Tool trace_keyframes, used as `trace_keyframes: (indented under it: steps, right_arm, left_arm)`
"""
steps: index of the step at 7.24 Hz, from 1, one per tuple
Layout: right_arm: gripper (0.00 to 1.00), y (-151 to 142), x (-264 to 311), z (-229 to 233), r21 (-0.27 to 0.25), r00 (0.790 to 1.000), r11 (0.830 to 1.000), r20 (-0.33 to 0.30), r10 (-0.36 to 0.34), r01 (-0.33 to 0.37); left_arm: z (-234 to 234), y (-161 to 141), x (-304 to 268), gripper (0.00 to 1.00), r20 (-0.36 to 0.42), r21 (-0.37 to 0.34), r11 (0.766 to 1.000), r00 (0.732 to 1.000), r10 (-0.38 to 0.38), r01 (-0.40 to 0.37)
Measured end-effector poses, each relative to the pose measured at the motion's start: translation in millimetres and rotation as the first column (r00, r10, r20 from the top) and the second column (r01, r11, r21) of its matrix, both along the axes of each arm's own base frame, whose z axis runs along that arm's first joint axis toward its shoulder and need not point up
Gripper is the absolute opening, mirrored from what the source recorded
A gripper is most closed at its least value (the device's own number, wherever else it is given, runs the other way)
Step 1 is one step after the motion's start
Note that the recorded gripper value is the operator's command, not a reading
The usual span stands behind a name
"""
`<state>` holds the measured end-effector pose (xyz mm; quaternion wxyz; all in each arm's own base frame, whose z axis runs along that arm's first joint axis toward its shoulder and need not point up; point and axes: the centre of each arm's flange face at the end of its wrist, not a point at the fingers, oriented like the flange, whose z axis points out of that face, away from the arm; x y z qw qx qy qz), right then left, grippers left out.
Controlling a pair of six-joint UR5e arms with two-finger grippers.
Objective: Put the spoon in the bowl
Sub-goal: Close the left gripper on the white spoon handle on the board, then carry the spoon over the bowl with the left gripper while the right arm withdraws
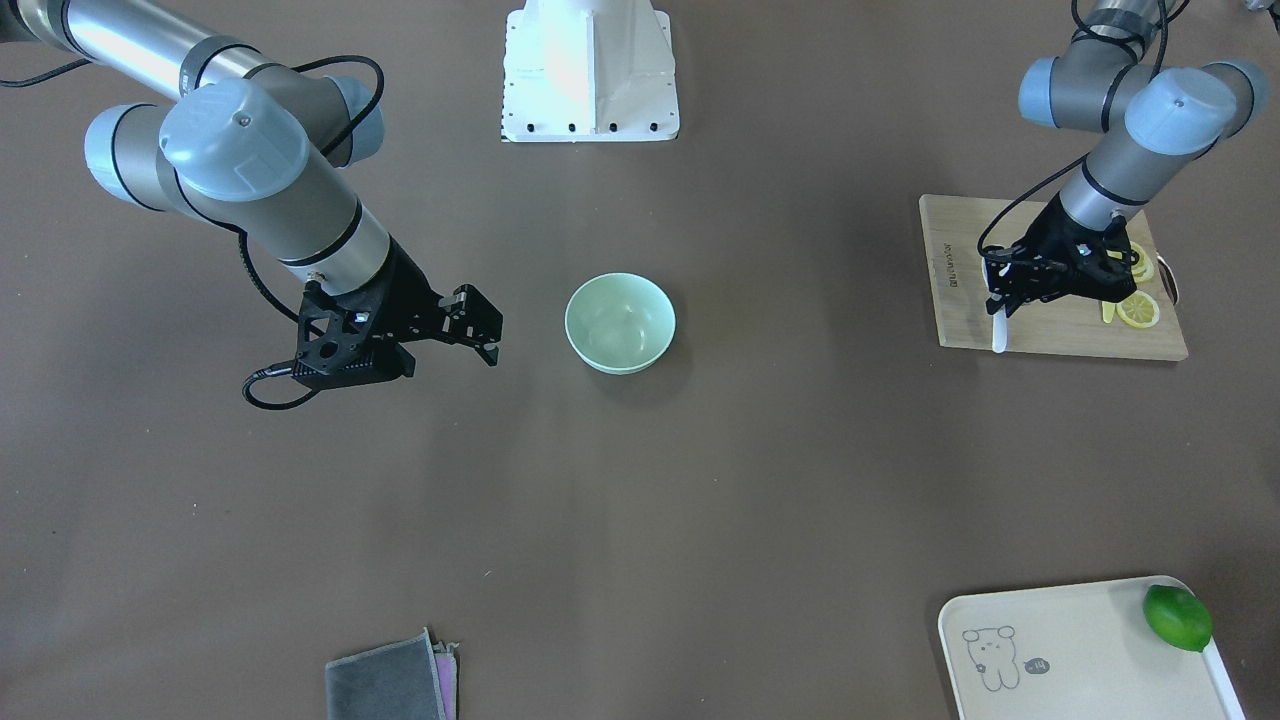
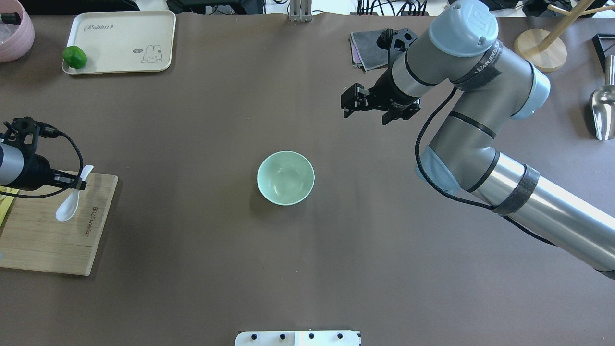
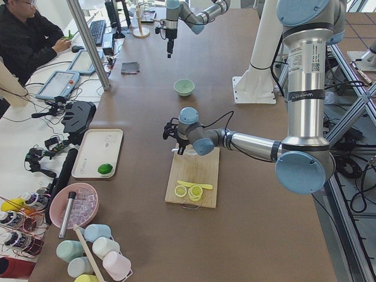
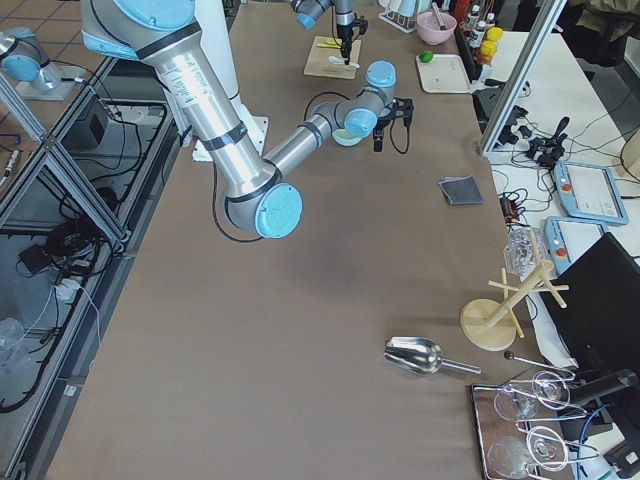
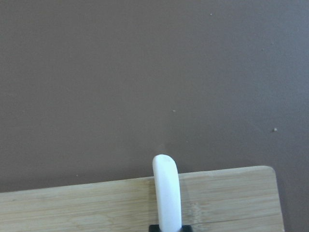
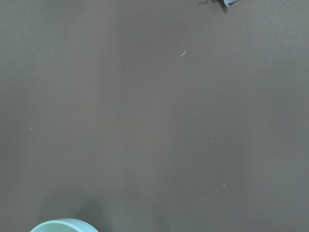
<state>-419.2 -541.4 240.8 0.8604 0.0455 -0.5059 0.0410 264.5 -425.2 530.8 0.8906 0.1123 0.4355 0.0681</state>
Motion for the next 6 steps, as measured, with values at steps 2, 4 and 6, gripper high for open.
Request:
trace_keyframes:
  steps: [2, 4, 6]
  right_arm:
    - [1.0, -1, 1, 1, 0.001, 1.0, 1.0, -0.001, 0.002, -0.002]
    - [1.0, -5, 8, 4, 0.005, 1.0, 1.0, -0.004, 0.002, -0.002]
    - [1.0, -13, 27, 19, 0.013, 1.0, 1.0, -0.011, -0.011, 0.011]
  left_arm:
    - [-46, -11, 11, 0.0, -0.076, 0.024, 1.0, 0.997, 0.014, -0.013]
    - [-137, -52, 50, 0.0, -0.207, -0.018, 0.998, 0.976, -0.067, 0.065]
    - [-237, -89, 88, 0.0, -0.324, -0.094, 0.988, 0.934, -0.148, 0.124]
